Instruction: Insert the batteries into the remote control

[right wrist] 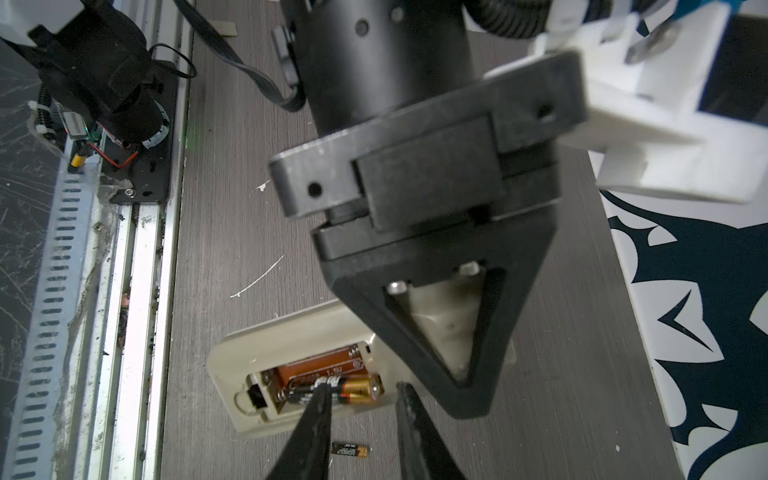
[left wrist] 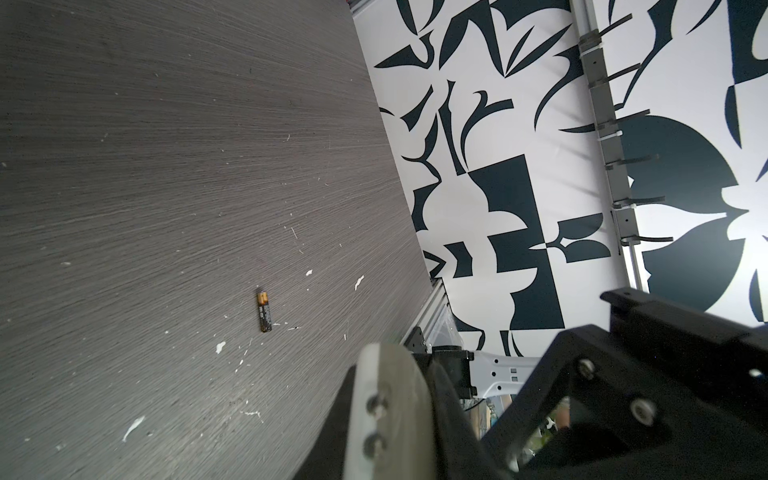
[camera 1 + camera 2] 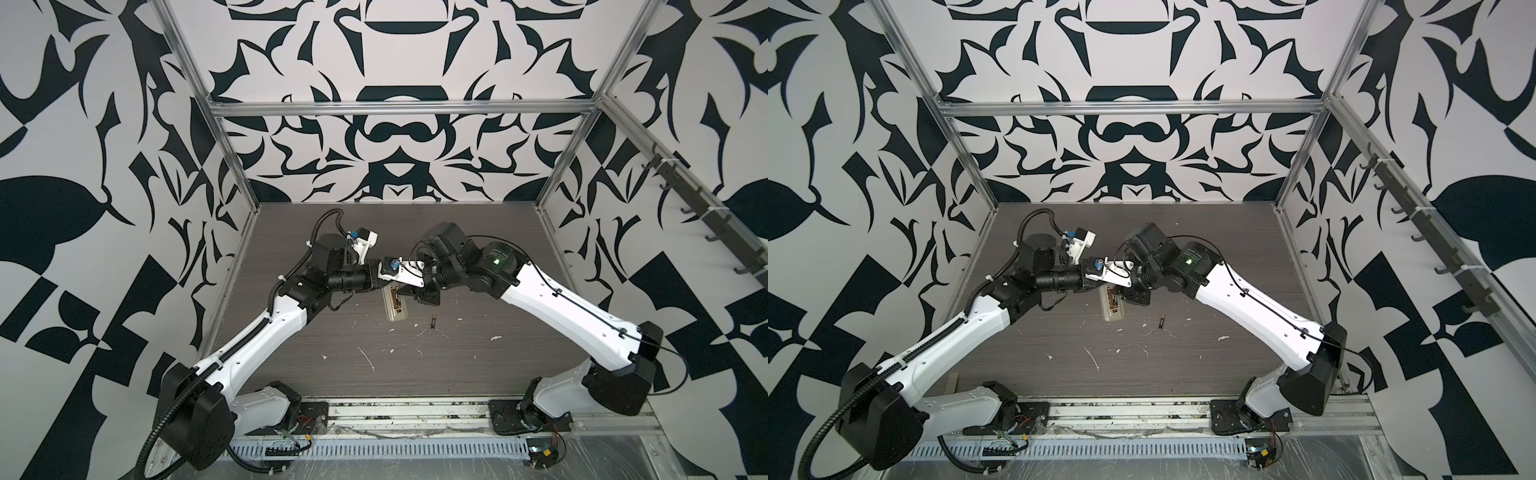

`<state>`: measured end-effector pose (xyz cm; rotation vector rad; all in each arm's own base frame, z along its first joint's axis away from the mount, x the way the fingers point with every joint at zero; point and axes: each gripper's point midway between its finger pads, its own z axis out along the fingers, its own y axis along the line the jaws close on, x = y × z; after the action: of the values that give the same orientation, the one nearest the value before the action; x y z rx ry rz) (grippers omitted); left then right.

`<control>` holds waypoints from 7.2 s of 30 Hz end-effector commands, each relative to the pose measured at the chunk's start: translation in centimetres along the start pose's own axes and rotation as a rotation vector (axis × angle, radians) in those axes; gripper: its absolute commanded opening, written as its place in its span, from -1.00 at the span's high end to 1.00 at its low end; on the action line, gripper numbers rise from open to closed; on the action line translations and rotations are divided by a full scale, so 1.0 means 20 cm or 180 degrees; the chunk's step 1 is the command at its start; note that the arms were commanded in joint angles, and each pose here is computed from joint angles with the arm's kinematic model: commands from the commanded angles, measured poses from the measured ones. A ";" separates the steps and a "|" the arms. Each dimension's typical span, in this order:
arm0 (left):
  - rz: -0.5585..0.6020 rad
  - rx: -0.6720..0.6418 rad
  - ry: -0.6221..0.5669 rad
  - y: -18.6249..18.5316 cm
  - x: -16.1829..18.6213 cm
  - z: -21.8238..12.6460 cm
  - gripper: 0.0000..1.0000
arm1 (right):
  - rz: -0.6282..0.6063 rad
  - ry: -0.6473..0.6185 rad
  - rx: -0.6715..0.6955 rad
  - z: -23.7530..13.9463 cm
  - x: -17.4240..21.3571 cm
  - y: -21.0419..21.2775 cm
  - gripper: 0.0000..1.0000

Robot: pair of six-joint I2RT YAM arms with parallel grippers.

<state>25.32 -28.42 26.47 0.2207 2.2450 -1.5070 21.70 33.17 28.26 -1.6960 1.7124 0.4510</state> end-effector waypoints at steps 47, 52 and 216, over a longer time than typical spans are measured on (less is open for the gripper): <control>0.0128 0.0144 -0.0101 -0.07 -0.06 -0.01 1.00 | -0.0163 0.0524 -0.0224 0.17 0.18 0.13 0.66; 0.0124 0.0146 -0.0104 -0.07 -0.05 -0.01 1.00 | -0.0175 0.0578 -0.0258 0.20 0.20 0.15 0.66; -0.0398 -0.0417 -0.0718 0.42 -0.04 -0.09 1.00 | 0.2987 0.2639 0.0277 0.63 1.38 0.10 0.67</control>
<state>28.17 -22.81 18.27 -0.1632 2.2522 -1.3243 25.12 21.42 1.48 -0.8464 3.0587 0.0994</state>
